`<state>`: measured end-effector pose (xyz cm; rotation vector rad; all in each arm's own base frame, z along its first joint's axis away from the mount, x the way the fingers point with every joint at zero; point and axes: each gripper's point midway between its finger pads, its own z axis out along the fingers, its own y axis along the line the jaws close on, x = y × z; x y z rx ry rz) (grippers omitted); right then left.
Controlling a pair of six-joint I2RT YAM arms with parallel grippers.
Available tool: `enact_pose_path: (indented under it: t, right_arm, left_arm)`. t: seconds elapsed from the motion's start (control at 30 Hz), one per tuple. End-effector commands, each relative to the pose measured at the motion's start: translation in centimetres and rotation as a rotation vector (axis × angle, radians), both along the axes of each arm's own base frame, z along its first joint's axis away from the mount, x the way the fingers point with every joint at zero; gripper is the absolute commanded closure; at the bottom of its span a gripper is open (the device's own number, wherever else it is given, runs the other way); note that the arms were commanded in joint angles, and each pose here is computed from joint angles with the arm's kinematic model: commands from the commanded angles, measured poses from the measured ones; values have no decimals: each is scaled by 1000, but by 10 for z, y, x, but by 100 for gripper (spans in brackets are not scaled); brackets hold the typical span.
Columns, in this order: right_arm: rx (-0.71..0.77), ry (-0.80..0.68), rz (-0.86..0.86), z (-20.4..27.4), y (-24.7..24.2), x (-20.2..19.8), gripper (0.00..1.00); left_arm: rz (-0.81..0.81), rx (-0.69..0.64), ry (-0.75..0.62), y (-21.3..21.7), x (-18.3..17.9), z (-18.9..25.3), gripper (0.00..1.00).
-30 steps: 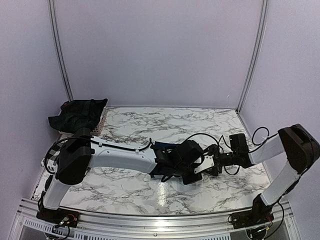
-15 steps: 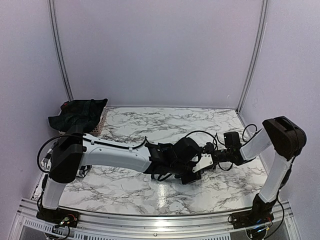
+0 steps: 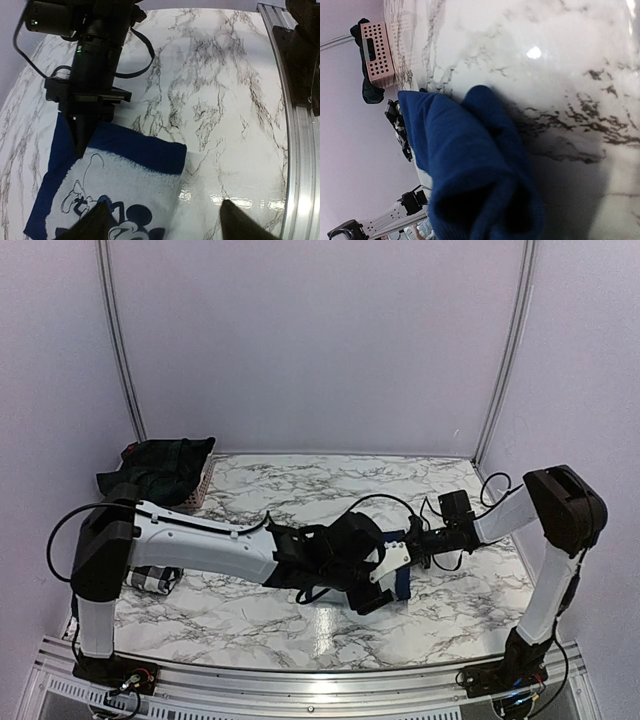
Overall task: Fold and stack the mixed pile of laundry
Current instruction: Pass from the left arm to the right, then turn over the square-folded T-shirt at the center of the board.
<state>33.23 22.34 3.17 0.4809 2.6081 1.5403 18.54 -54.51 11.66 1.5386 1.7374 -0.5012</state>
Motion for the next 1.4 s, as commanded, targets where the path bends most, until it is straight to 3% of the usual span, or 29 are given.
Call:
enact_pose_path:
  t: [0.0,0.17,0.33,0.5,0.73,0.93,1.17,1.27,1.37]
  right_arm:
    - [-122,-109,74,31,-15,3,100]
    - [-267,-233,145,61,-43,8,100]
    - [-563,-367,181,101,-97,30,100]
    - [-944,-452,81,159,-176,46,100]
    - [-1228,-468,-28,200,-223,59,100]
    - [-1292,-453,202,139,-148,68,100]
    - [-1209,-424,508,43,-20,35,100]
    - [-1142,-431,614,20,37,13,100]
    - [-929,-446,695,18,98,-10,97]
  left_arm:
    - [182,-154,4,27,22,67,2]
    - [367,-188,20,68,41,80,1]
    - [498,-202,74,98,49,83,1]
    - [582,-212,92,124,51,88,1]
    - [672,-188,62,157,57,86,1]
    - [747,-173,46,180,69,83,1]
    - [862,-242,128,210,85,85,1]
    - [919,-268,175,222,90,80,1]
    - [953,-294,225,230,92,76,1]
